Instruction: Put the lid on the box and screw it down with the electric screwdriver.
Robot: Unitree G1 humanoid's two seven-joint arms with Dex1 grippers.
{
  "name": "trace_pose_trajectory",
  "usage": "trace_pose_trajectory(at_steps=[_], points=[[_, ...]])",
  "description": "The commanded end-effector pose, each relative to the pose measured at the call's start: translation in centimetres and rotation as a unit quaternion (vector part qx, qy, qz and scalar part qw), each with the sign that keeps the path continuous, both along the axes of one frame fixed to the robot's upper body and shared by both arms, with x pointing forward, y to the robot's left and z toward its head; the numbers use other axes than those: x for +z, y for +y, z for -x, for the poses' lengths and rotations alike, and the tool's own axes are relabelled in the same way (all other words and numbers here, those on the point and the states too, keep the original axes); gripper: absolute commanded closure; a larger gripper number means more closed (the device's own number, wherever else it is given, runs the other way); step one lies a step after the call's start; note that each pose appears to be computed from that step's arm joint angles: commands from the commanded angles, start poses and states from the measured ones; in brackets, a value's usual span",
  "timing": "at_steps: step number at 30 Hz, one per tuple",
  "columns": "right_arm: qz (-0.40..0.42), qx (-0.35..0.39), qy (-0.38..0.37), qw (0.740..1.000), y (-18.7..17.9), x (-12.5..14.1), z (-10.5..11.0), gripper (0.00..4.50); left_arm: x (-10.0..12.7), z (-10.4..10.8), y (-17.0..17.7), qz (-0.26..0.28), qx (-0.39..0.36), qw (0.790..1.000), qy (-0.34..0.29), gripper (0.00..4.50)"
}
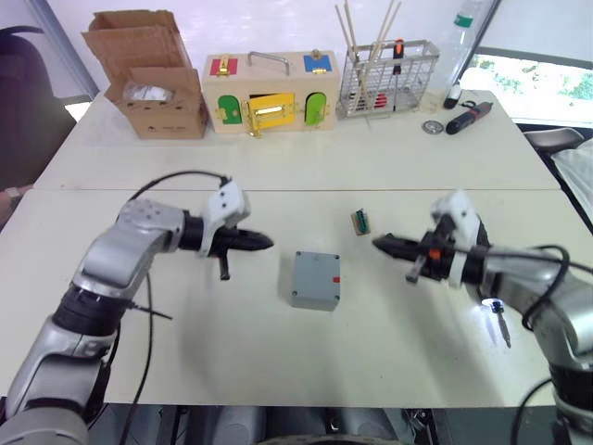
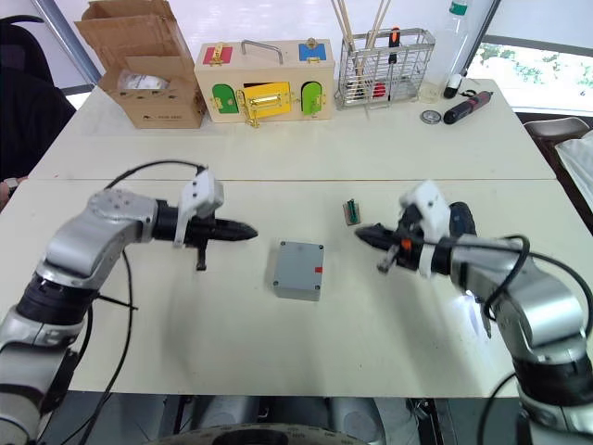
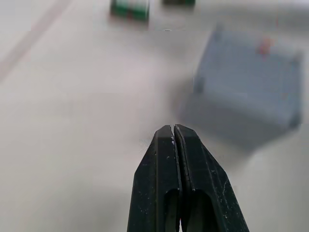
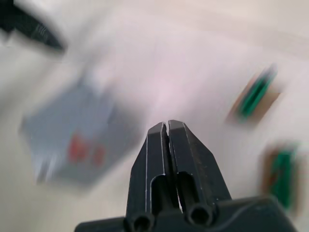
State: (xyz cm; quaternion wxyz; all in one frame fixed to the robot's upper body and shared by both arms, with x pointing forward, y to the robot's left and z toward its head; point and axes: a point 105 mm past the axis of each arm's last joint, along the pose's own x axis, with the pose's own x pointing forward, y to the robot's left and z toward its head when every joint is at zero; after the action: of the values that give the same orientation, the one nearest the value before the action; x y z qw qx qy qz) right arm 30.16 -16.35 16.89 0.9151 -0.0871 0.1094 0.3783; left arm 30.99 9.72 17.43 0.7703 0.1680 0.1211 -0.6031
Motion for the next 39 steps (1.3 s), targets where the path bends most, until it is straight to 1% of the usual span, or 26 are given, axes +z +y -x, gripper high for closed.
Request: trace_pose_trajectory(at_steps=[1, 3, 4, 5, 6, 8, 10, 11, 14, 15, 18, 23, 26, 29, 34, 39], points=[[-0.013, -0.072, -0.039, 0.997, -1.2, -0.5, -3.1, 4.47, 2.7, 0.5, -0.9, 0.02, -0.015, 0.999, -0.034, 4.5], [-0.012, -0.095, -0.057, 0.994, -1.4, -1.0, -4.4, 4.47, 2.9, 0.4, -0.9, 0.012, -0.005, 0.999, -0.046, 4.5], [-0.017, -0.092, -0.057, 0.994, -1.2, -1.4, -4.7, 4.23, 3.0, 0.3, -1.0, 0.014, 0.004, 0.999, -0.052, 4.5], [-0.018, -0.09, -0.057, 0.994, -1.0, -1.7, -5.0, 3.92, 3.2, 0.2, -1.2, 0.027, 0.016, 0.998, -0.052, 4.5], [-0.02, -0.091, -0.057, 0.994, -0.8, -1.9, -5.3, 3.55, 3.4, 0.0, -1.3, 0.042, 0.031, 0.997, -0.052, 4.5], [-0.023, -0.089, -0.06, 0.994, -0.4, -2.1, -5.6, 2.57, 3.5, 0.0, -1.4, 0.066, 0.056, 0.995, -0.041, 4.5], [-0.028, -0.093, -0.065, 0.993, -0.2, -2.1, -6.0, 1.49, 3.1, 0.2, -1.3, 0.073, 0.073, 0.994, -0.03, 4.5], [-0.032, -0.095, -0.07, 0.992, -0.1, -2.0, -6.2, 1.06, 2.8, 0.3, -1.1, 0.074, 0.081, 0.994, -0.025, 4.5], [-0.036, -0.092, -0.061, 0.993, 0.4, -2.5, -6.6, 0.12, 1.9, 0.4, -0.7, 0.07, 0.101, 0.992, -0.019, 4.5], [-0.038, -0.09, -0.055, 0.994, 0.6, -2.8, -6.7, 0.01, 1.8, 0.4, -0.6, 0.072, 0.108, 0.991, -0.018, 4.5], [-0.047, -0.085, -0.044, 0.994, 1.2, -3.3, -6.9, 0.01, 1.7, 0.2, -0.3, 0.083, 0.124, 0.989, -0.012, 4.5], [-0.051, -0.094, -0.036, 0.994, 1.3, -4.2, -7.4, 0.01, 1.0, 0.1, -0.1, 0.07, 0.13, 0.989, -0.012, 4.5], [-0.048, -0.101, -0.039, 0.993, 1.1, -4.5, -7.7, 0.01, 0.0, 0.4, 0.0, 0.045, 0.124, 0.991, -0.01, 4.5], [-0.052, -0.107, -0.044, 0.992, 1.1, -4.5, -7.9, 0.73, -0.6, 0.7, 0.0, 0.035, 0.117, 0.992, -0.008, 4.5], [-0.054, -0.11, -0.048, 0.991, 1.2, -4.4, -8.1, 2.33, -0.6, 0.6, 0.0, 0.036, 0.115, 0.993, -0.007, 4.5], [-0.05, -0.115, -0.047, 0.991, 1.1, -4.6, -8.1, 2.33, -0.9, 0.6, -0.1, 0.031, 0.113, 0.993, -0.007, 4.5]])
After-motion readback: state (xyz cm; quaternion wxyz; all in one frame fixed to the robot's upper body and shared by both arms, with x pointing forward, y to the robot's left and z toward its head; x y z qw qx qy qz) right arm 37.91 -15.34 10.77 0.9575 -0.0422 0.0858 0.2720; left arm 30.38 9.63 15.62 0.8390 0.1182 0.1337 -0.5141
